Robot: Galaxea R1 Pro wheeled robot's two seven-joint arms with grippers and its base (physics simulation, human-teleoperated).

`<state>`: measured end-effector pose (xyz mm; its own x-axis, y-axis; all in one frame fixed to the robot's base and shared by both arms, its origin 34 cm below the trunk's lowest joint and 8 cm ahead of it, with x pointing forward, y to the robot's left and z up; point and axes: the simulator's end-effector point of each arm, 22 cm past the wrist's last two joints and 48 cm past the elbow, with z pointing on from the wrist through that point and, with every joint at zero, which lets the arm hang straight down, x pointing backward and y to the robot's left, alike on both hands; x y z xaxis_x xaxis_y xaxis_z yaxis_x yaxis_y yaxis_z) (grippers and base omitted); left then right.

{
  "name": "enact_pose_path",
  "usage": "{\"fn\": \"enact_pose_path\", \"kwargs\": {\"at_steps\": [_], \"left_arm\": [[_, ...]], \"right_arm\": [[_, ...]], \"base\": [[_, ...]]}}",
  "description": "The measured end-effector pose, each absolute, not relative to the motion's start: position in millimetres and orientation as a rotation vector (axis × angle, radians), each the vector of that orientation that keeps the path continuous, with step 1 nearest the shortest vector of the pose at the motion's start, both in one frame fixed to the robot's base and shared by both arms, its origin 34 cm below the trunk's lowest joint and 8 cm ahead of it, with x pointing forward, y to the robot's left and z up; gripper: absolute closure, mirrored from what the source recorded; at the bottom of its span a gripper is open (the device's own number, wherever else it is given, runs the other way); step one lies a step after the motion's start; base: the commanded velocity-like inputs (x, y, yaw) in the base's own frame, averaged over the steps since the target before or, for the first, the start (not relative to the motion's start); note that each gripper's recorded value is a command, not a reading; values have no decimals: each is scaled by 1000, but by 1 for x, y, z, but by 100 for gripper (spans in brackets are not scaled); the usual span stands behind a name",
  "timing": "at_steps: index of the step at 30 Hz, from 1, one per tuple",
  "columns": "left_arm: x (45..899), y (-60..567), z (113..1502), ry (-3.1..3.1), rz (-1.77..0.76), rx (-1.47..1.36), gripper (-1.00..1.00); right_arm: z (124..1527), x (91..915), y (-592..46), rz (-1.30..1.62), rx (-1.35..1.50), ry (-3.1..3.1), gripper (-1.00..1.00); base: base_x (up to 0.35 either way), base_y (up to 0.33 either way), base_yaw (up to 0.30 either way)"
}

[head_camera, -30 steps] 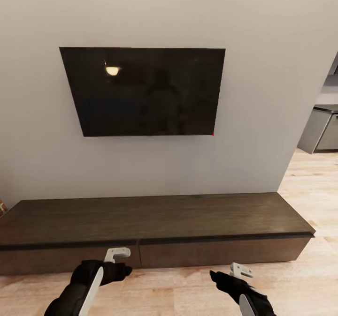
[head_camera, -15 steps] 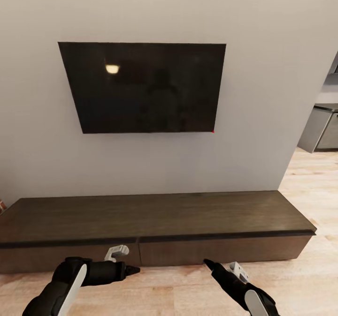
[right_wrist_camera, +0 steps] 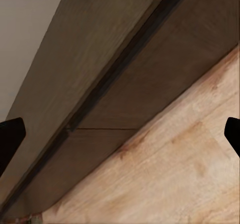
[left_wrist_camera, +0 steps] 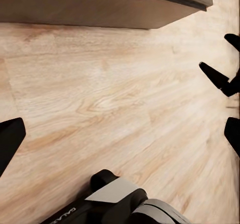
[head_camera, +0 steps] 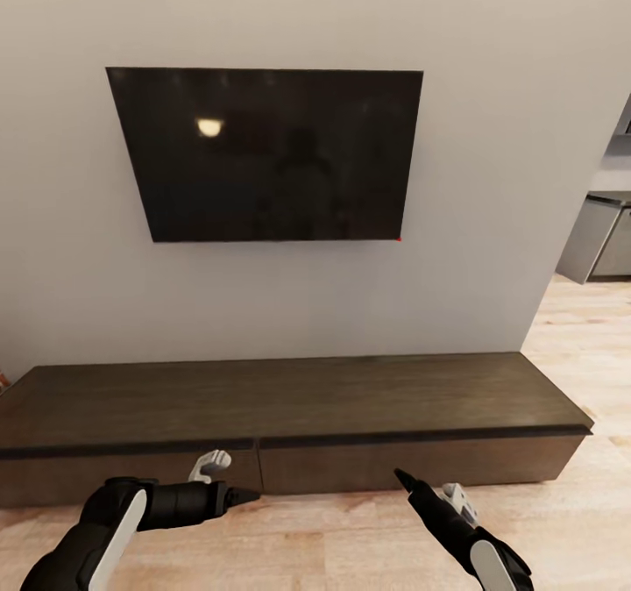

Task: Place each of the two pumpkins and all three candles from the living room inside a cabinet in the living room (use any cabinet), then make sure every cabinet is closed, and position the cauldron so it is next to a table in the living room.

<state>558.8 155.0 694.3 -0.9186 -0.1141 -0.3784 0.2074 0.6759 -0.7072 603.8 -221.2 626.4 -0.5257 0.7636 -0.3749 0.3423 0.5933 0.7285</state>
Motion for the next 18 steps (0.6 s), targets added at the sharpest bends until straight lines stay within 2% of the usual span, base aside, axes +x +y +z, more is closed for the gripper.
{"fn": "enact_pose_path", "kwargs": {"at_steps": [18], "left_arm": [[555, 149, 692, 2372, -1348, 21, -100]], "right_arm": [[606, 613, -238, 748, 883, 2002, -100]], "base": [[0, 0, 0]]}}
